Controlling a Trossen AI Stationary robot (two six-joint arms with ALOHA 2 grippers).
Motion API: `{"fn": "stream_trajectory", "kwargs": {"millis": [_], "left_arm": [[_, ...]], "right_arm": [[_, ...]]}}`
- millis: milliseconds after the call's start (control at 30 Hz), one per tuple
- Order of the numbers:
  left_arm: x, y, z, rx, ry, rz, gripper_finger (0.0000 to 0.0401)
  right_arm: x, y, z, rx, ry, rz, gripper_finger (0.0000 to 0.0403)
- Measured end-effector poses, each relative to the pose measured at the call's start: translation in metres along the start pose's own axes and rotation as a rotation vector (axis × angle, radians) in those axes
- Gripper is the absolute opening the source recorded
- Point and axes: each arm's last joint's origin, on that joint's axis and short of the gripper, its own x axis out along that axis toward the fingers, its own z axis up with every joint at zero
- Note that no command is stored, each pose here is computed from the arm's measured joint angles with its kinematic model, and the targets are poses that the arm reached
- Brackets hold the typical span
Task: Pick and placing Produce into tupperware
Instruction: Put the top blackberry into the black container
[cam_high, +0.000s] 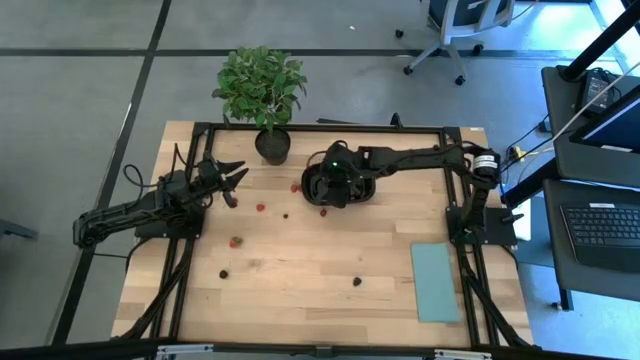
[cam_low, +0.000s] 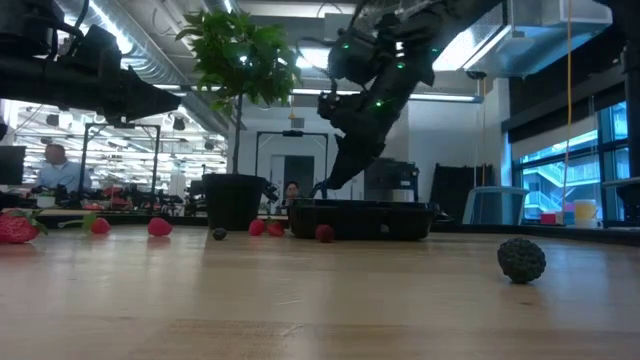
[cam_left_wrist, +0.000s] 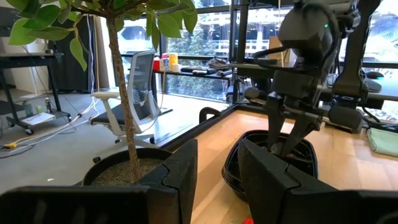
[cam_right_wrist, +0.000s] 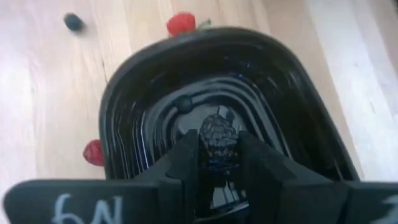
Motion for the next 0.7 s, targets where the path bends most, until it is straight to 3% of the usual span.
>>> {"fn": "stream_trajectory", "kwargs": {"millis": [300,700], "left_arm": [[0.0,0.0,0.0,0.0,0.0,0.0,0.011],[0.0,0.0,0.0,0.0,0.0,0.0,0.011]], "right_arm": [[0.025,-0.001,0.007,-0.054,0.197,0.014,0.0102],[0.027,-0.002,0.009,-0.063,0.2,0.01,0.0105]]}}
